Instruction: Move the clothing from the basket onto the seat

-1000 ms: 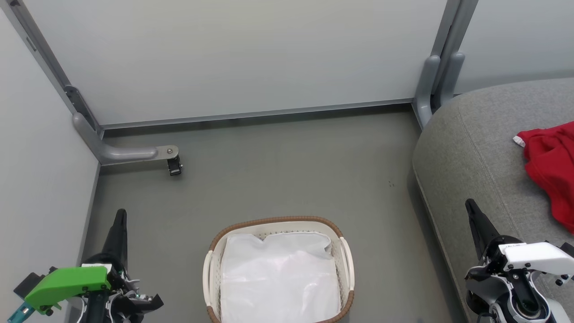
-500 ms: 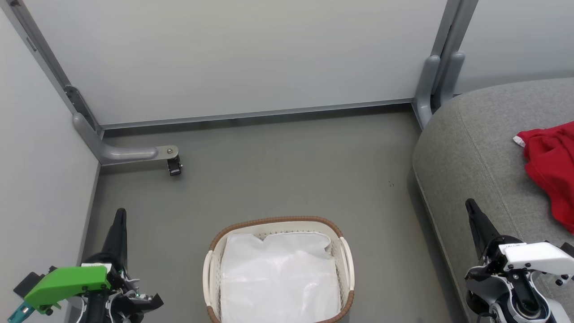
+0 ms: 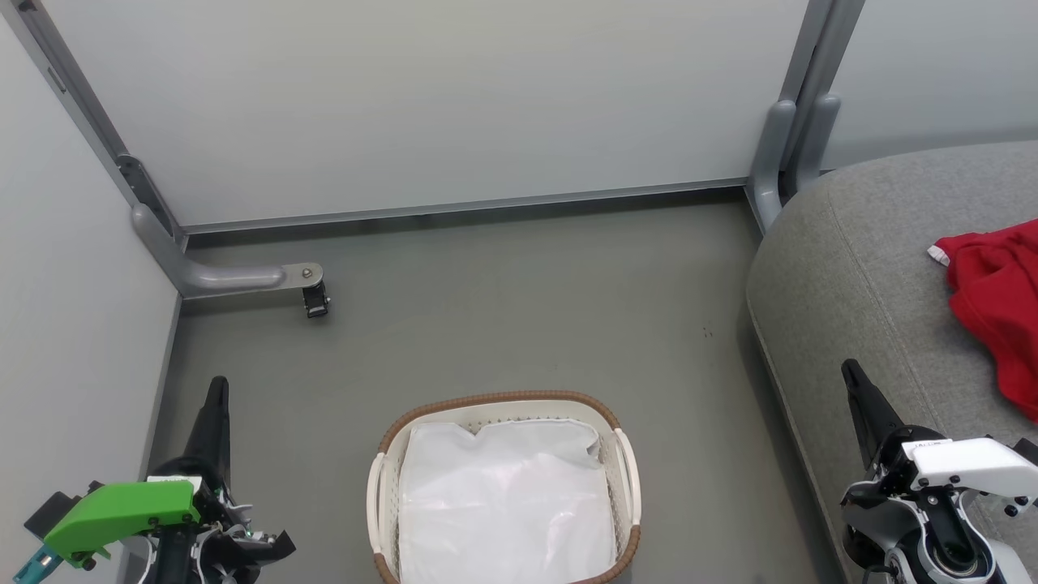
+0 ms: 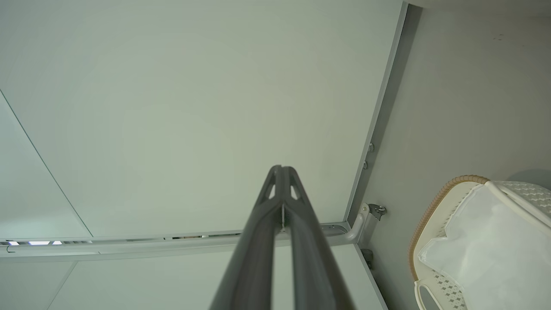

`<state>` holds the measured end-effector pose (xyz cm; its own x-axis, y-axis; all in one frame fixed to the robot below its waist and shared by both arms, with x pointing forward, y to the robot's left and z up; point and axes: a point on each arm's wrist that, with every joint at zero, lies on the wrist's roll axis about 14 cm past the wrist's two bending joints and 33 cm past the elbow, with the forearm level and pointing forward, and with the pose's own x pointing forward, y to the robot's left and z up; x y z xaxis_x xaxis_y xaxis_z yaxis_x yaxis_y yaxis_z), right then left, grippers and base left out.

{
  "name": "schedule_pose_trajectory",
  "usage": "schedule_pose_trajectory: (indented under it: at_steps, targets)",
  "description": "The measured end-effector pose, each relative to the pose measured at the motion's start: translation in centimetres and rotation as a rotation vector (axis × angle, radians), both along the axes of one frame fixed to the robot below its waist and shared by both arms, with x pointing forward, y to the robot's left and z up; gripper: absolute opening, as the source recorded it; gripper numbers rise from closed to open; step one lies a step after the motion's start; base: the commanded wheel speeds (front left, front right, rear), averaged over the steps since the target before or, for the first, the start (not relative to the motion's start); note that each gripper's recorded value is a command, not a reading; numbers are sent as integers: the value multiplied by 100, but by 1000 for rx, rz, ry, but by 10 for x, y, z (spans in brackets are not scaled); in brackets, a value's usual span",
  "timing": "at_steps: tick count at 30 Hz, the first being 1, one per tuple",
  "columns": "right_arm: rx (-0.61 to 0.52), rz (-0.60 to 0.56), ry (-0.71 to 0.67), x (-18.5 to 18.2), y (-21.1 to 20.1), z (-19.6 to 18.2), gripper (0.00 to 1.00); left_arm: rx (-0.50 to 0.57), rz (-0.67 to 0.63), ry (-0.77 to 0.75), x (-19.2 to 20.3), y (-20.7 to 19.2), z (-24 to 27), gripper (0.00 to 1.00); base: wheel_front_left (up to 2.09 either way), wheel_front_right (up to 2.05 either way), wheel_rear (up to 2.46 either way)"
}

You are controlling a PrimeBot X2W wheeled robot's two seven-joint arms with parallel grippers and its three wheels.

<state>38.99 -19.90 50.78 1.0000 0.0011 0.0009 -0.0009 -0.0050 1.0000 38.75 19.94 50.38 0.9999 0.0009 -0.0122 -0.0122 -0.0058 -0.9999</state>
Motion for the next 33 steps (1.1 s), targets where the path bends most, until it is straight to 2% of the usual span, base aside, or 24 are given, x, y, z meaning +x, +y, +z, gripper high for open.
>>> schedule_pose_trajectory:
  at_steps: [33]
  targets:
    - [0,0,0,0,0,0,0,0,0,0,0,0,0,0,0,0,0]
